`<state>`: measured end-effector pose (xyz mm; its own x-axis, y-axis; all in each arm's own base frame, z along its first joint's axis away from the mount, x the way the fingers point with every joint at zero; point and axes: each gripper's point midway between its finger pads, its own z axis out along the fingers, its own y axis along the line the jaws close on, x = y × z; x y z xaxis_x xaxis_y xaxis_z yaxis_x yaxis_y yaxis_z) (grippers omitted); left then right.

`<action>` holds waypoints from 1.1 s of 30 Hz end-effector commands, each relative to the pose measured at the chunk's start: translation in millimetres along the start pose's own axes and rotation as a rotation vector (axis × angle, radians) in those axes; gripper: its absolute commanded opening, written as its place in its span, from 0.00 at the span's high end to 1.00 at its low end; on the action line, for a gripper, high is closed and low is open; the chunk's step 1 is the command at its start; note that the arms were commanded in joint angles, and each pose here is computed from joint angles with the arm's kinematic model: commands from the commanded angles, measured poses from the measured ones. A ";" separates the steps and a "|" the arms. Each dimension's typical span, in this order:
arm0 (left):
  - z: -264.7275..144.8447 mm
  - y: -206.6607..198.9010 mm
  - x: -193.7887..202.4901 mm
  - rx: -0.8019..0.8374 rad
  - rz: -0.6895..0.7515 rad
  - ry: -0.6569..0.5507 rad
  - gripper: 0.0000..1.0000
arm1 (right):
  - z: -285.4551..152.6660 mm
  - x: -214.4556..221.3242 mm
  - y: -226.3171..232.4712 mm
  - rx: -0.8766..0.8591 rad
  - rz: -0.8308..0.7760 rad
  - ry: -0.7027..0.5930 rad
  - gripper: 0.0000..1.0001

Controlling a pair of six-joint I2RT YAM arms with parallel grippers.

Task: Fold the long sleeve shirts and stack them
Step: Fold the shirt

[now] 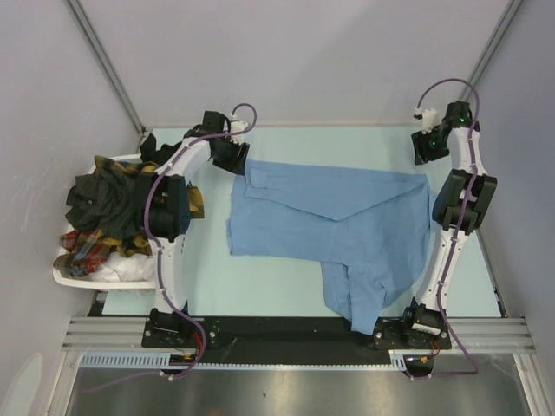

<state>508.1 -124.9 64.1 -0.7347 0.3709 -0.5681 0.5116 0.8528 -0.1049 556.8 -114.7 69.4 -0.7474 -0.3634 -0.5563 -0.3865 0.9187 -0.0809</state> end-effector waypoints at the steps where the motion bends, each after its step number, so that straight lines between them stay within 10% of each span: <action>1: 5.8 23.4 -24.3 -0.087 -0.037 -0.043 0.40 | -37.2 22.2 -11.7 -0.024 0.147 0.027 0.44; 18: 33.5 21.4 -10.5 -0.034 -0.081 0.050 0.48 | -27.4 82.7 4.7 -0.141 0.417 0.117 0.44; 28: 40.4 12.1 5.8 0.021 -0.099 0.097 0.77 | -5.4 75.2 17.0 -0.175 0.397 0.097 0.96; 33: 34.1 28.7 5.4 -0.020 -0.125 0.086 1.00 | 4.4 56.1 25.2 -0.171 0.345 0.071 1.00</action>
<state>526.3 -125.0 22.2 -0.8205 0.3284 -0.4678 0.4418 0.8837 -0.1545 486.4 -129.0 24.7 -0.9124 -0.0156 -0.4090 -0.1307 0.9581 0.2548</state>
